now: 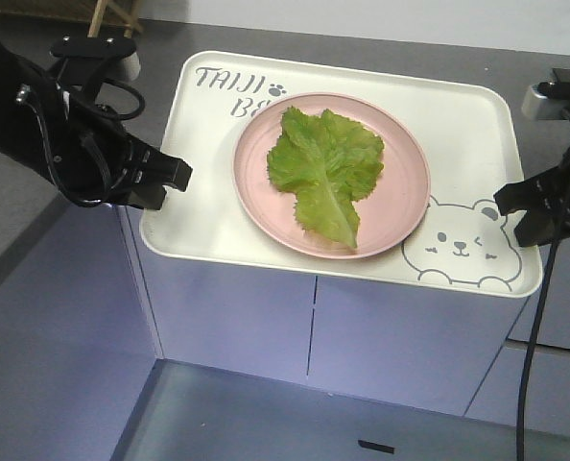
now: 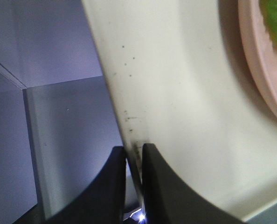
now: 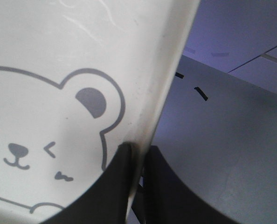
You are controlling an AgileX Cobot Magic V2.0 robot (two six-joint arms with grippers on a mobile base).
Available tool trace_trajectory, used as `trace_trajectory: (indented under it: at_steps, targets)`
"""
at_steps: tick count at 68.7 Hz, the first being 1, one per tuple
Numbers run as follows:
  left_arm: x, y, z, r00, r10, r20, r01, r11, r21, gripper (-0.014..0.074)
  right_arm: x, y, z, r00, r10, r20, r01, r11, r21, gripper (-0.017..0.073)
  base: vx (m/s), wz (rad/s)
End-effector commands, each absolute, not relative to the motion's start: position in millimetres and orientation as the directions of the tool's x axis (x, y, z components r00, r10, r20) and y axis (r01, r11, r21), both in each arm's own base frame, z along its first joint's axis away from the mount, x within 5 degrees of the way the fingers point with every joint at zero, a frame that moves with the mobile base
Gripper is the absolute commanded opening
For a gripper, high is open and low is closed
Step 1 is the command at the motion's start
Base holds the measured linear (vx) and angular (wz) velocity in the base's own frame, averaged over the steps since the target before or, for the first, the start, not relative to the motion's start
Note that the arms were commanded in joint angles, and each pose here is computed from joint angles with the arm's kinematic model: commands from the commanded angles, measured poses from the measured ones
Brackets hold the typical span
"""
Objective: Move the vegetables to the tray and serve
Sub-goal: 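Drive the base toward the stove counter carrying the tray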
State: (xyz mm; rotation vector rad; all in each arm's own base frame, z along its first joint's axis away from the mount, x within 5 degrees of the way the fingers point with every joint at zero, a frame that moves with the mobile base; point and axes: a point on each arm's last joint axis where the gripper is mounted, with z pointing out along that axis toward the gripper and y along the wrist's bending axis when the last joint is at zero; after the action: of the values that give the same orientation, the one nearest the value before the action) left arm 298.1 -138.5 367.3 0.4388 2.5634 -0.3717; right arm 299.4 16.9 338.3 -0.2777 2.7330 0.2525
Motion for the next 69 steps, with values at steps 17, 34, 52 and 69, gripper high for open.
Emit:
trace_trajectory:
  at_steps: [17, 34, 52, 69]
  targets:
    - [286.0, -156.1, 400.8, -0.745, 0.145, -0.651, 0.439, 0.842, -0.315, -0.0006, 291.9, 33.7, 363.7, -0.854, -0.155, -0.497, -0.302, 0.925, 0.231, 0.0004, -0.03, -0.26]
    - [286.0, -156.1, 400.8, -0.745, 0.145, -0.651, 0.439, 0.842, -0.315, -0.0006, 291.9, 33.7, 363.7, -0.854, -0.155, -0.497, -0.302, 0.925, 0.231, 0.0004, -0.03, -0.22]
    - [286.0, -156.1, 400.8, -0.745, 0.145, -0.651, 0.439, 0.842, -0.315, -0.0006, 291.9, 33.7, 363.7, -0.854, -0.155, -0.497, -0.302, 0.925, 0.231, 0.0004, -0.03, -0.16]
    - [286.0, -156.1, 400.8, -0.745, 0.145, -0.651, 0.439, 0.842, -0.315, -0.0006, 291.9, 33.7, 363.7, -0.854, -0.155, -0.497, -0.302, 0.925, 0.231, 0.0004, -0.02, -0.1]
